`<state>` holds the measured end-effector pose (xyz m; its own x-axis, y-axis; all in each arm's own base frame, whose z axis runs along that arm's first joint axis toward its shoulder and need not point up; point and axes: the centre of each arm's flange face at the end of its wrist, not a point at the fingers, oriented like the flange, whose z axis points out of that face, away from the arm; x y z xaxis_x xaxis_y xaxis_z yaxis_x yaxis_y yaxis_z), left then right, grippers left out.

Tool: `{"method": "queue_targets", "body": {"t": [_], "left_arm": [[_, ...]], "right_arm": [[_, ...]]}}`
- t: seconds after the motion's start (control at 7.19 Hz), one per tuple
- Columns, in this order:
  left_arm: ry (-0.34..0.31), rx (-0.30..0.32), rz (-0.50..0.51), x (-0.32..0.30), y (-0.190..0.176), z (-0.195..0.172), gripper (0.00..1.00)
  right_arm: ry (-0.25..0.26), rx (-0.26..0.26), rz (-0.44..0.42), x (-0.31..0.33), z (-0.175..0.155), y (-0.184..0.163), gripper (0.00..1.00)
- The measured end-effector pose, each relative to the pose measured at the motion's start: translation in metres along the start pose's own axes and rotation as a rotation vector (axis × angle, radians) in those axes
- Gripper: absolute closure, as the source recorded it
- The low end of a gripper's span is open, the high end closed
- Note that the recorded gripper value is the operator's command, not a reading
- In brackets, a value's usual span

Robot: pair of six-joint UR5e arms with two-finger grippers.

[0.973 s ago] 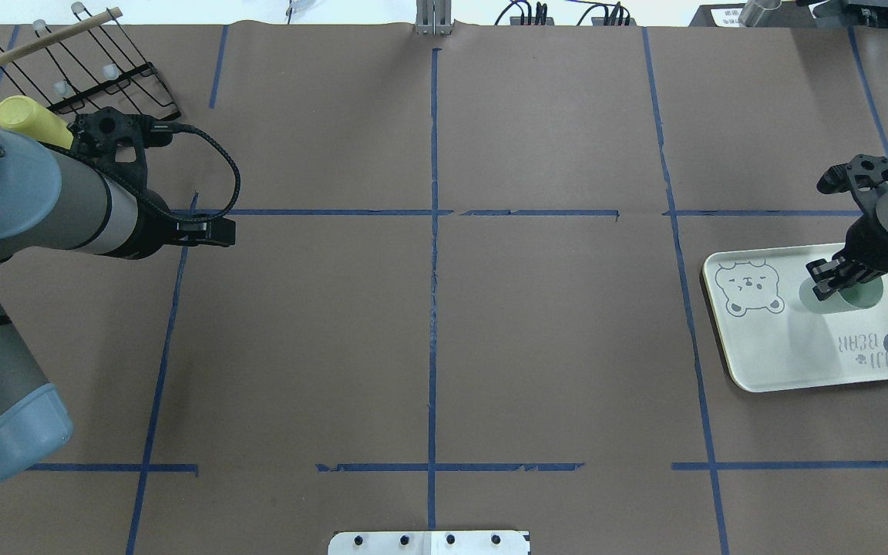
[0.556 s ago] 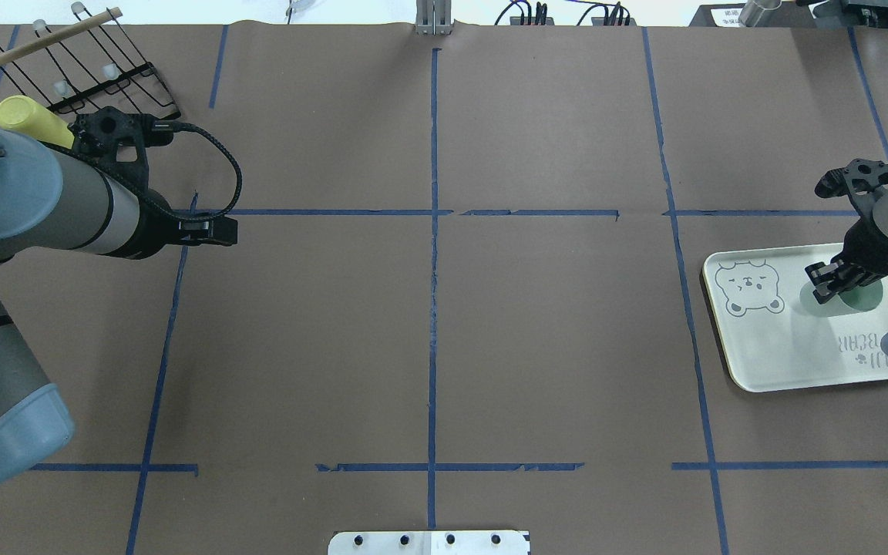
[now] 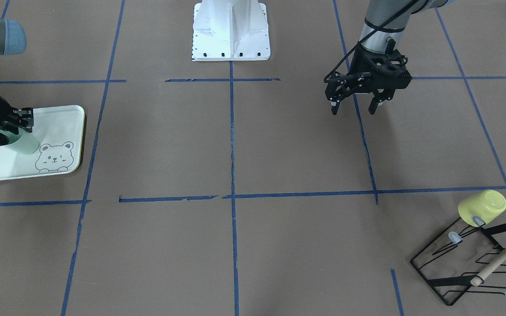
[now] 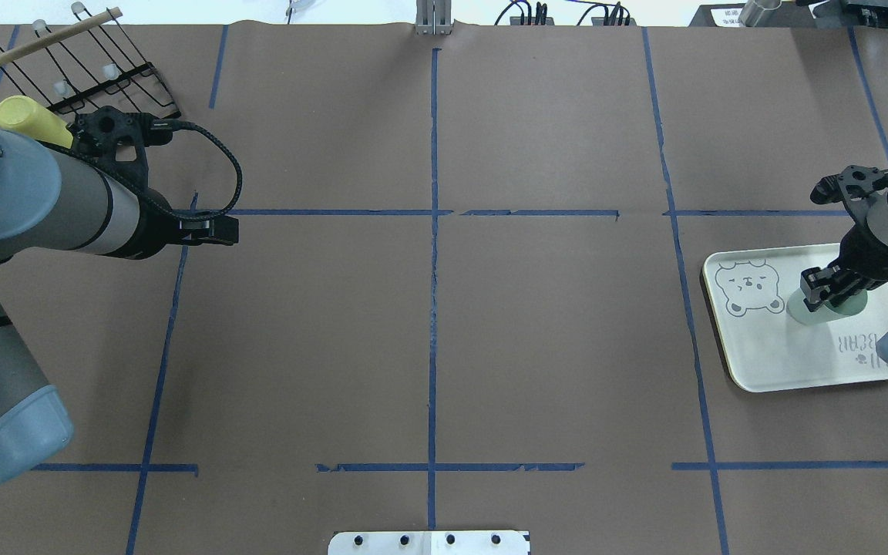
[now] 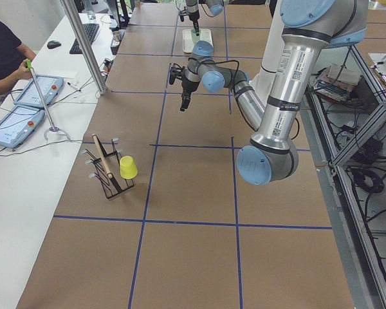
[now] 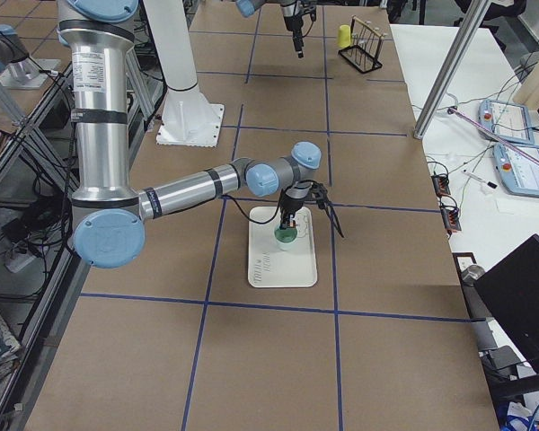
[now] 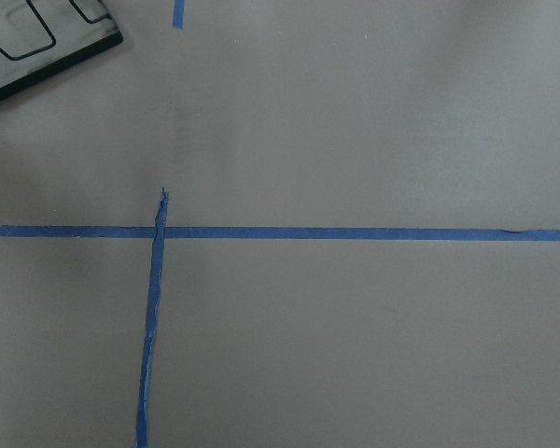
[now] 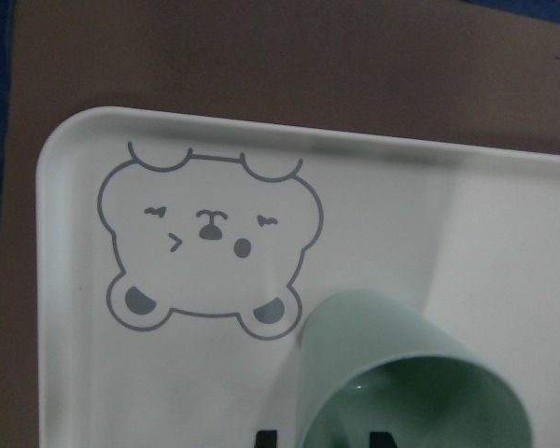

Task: Left arm grabs green cup and hands to right arm on tray

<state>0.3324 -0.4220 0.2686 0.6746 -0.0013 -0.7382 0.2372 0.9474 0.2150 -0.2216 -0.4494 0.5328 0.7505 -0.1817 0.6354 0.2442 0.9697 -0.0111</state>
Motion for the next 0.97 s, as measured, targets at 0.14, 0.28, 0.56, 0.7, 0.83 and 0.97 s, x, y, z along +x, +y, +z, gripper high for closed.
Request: {"method": "queue_targets", "body": {"t": [0.14,0.28,0.56,0.7,0.83,0.97], "left_arm": [[0.004,0.002,0.0,0.001,0.0,-0.002,0.0],[0.01,0.005,0.001,0.002,0.0,-0.006,0.0],[0.024,0.013,0.004,0.001,0.002,-0.017,0.0],[0.018,0.011,0.016,-0.005,0.004,-0.018,0.0],[0.006,0.007,0.04,-0.015,0.006,-0.019,0.0],[-0.002,-0.005,0.072,-0.029,0.004,-0.022,0.0]], "right_arm": [[-0.003,0.006,-0.003,-0.002,-0.004,0.0,0.0],[-0.014,0.027,-0.008,-0.004,-0.016,0.001,0.0],[-0.038,0.105,0.013,0.001,-0.069,0.008,0.0],[-0.036,0.128,0.036,0.007,-0.097,0.015,0.0],[-0.025,0.138,0.039,0.021,-0.117,0.022,0.0],[-0.01,0.138,0.02,0.044,-0.125,0.029,0.0]]}}
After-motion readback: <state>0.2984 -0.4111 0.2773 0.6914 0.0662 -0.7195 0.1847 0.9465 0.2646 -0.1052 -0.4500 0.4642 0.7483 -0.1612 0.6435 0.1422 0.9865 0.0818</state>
